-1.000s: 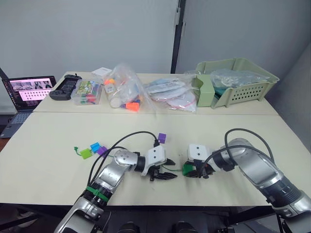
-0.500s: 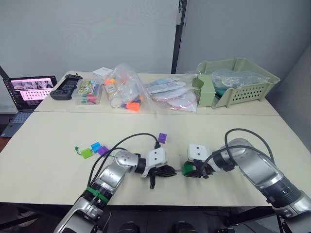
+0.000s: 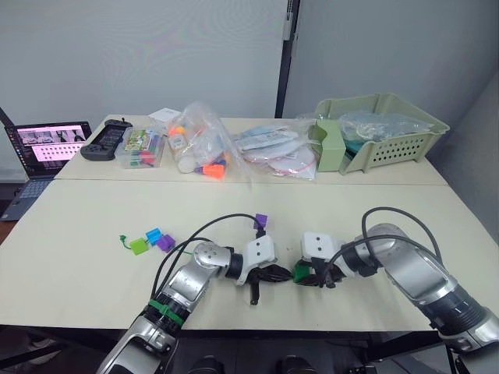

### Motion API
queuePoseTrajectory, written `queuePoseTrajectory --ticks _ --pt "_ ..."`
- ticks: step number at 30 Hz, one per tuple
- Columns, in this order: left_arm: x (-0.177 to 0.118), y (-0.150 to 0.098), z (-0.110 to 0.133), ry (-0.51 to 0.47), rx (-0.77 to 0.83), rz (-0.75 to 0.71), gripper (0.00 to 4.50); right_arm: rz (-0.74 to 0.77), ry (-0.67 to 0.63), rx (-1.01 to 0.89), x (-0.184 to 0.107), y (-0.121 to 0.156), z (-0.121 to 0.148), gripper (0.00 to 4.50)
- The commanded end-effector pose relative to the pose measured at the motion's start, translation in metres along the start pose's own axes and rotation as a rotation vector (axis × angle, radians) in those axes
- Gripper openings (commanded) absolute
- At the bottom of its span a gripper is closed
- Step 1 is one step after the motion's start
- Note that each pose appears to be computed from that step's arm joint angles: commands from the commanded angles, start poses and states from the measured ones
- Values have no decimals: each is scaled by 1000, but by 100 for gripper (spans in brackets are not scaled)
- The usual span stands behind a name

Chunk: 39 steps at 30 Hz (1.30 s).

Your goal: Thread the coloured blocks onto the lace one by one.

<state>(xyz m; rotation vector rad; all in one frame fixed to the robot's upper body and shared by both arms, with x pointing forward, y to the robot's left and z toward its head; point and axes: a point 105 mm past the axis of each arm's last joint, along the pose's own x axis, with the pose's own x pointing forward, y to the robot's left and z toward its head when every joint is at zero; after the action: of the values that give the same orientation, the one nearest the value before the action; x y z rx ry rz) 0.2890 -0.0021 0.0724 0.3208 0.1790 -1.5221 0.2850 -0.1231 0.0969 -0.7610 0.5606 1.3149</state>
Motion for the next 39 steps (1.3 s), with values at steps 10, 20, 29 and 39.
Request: queuePoseTrajectory --ticks 10,20,29,39 --pt "-7 9 15 -37 38 40 182 -31 -9 -11 -6 0 5 119" --pt "-31 6 12 -12 59 36 449 -44 -23 2 -5 -2 6 169" --pt "-24 10 24 -44 124 20 450 -112 -51 62 -44 -2 15 447" --pt "3 5 29 -24 229 -87 450 -212 2 165 -76 21 -2 447"
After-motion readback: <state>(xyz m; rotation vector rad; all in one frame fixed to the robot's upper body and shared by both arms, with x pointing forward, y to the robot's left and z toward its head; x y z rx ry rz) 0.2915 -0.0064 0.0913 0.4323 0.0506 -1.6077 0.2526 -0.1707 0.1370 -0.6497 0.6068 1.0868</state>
